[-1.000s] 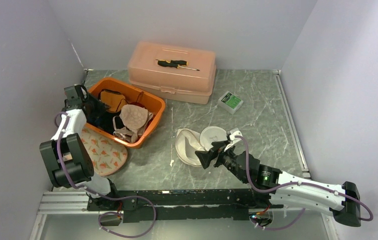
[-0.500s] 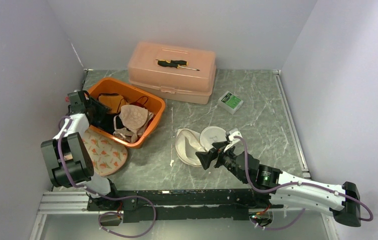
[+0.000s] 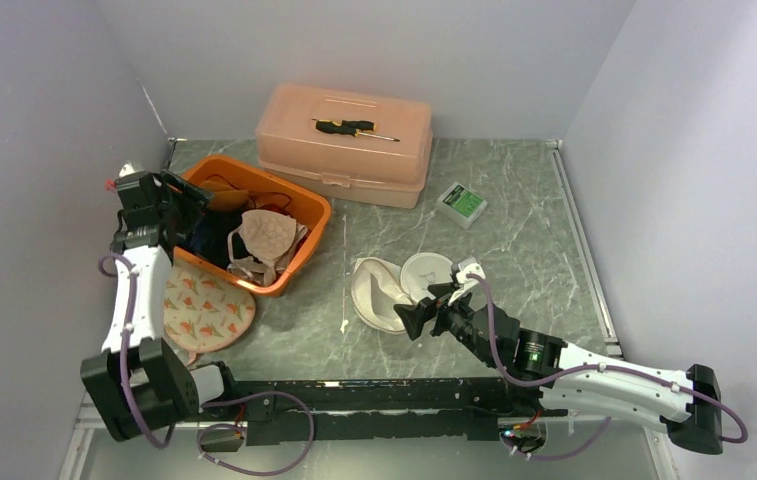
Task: Unzip the laundry bag and remove the bra
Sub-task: Place the bra in the bin, then close the laundry bag at the center of the board.
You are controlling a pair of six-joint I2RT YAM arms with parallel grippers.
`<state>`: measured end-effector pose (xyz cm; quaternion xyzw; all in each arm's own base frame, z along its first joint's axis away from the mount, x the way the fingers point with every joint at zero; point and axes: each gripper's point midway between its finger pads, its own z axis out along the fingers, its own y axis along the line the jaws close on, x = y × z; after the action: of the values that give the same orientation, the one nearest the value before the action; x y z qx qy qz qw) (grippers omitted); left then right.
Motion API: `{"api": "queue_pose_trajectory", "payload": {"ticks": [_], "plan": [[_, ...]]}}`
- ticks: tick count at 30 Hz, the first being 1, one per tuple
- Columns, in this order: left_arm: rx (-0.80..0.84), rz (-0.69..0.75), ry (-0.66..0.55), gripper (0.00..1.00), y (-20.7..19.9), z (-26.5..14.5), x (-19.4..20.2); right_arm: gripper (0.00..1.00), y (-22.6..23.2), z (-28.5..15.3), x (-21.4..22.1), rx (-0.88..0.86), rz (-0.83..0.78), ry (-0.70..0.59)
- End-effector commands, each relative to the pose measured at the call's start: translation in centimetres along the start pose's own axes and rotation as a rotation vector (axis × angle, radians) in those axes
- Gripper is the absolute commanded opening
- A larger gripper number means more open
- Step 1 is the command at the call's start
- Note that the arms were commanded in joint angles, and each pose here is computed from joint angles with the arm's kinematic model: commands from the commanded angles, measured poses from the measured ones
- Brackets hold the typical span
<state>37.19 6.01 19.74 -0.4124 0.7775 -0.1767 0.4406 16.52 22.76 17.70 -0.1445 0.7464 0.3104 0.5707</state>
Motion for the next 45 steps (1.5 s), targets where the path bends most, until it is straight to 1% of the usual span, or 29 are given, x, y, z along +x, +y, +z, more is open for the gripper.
{"api": "queue_pose_trajectory", "payload": {"ticks": [1, 5, 8, 10, 13, 16, 18, 20, 22, 24, 26, 28, 29, 32, 34, 37, 40, 42, 45], "plan": [[0.114, 0.002, -0.031, 0.60, -3.8, -2.3, -0.7, 0.98, 0.2, 0.0, -2.1, 0.010, 0.008, -0.047], [0.070, -0.025, 0.009, 0.36, -2.9, 0.0, -0.2, 0.98, 0.6, 0.3, -1.7, -0.003, 0.024, -0.036], [0.064, -0.033, 0.025, 0.23, -2.9, 1.5, -0.4, 0.98, 0.8, 0.3, -1.5, -0.009, 0.033, -0.030], [0.062, -0.031, 0.035, 0.19, -2.9, 2.1, -0.3, 0.98, 0.7, 0.3, -1.2, -0.006, 0.037, -0.024], [0.051, -0.048, 0.058, 0.14, -1.9, 2.7, 1.0, 0.98, 0.4, 0.2, -1.0, 0.004, 0.043, -0.019], [0.106, -0.042, 0.056, 0.12, -2.7, 1.4, 2.0, 0.98, -0.2, 0.0, -1.0, 0.033, 0.050, -0.022], [0.179, -0.001, 0.047, 0.13, -4.9, -0.5, 2.6, 0.98, -0.8, -0.2, -1.4, 0.060, 0.055, -0.036], [0.243, 0.096, 0.081, 0.18, -8.1, -2.7, 4.7, 0.98, -1.9, -0.7, -1.4, 0.111, 0.053, -0.032], [0.308, 0.210, 0.138, 0.26, -11.5, -5.4, 7.8, 0.98, -2.9, -1.1, -1.6, 0.165, 0.072, -0.037], [0.365, 0.299, 0.207, 0.39, -13.5, -7.7, 11.8, 0.98, -3.8, -1.3, -1.5, 0.205, 0.098, -0.025], [0.399, 0.362, 0.294, 0.51, -14.2, -9.5, 15.9, 0.99, -4.4, -0.9, -1.1, 0.220, 0.127, 0.013], [0.415, 0.423, 0.380, 0.60, -14.0, -11.0, 20.0, 0.99, -5.8, -0.2, -0.4, 0.266, 0.170, 0.065], [0.419, 0.450, 0.421, 0.62, -13.7, -11.6, 21.9, 0.98, -6.2, 0.1, 0.0, 0.276, 0.193, 0.089], [0.418, 0.539, 0.571, 0.66, -12.6, -13.4, 28.0, 0.98, -7.2, 0.8, 0.5, 0.288, 0.311, 0.113], [0.389, 0.587, 0.619, 0.67, -11.5, -13.9, 30.4, 0.97, -7.5, 0.9, 0.6, 0.273, 0.378, 0.099], [0.367, 0.615, 0.657, 0.68, -10.1, -14.0, 32.0, 0.94, -6.3, 1.0, 0.8, 0.197, 0.433, 0.099], [0.372, 0.615, 0.690, 0.68, -8.9, -13.6, 33.1, 0.91, -4.7, 1.4, 2.3, 0.113, 0.454, 0.170], [0.357, 0.622, 0.715, 0.67, -8.2, -13.1, 34.0, 0.90, -4.7, 1.6, 3.7, 0.122, 0.474, 0.216], [0.354, 0.621, 0.754, 0.65, -7.7, -12.6, 35.3, 0.88, -5.6, 1.4, 5.1, 0.187, 0.515, 0.246]]}}
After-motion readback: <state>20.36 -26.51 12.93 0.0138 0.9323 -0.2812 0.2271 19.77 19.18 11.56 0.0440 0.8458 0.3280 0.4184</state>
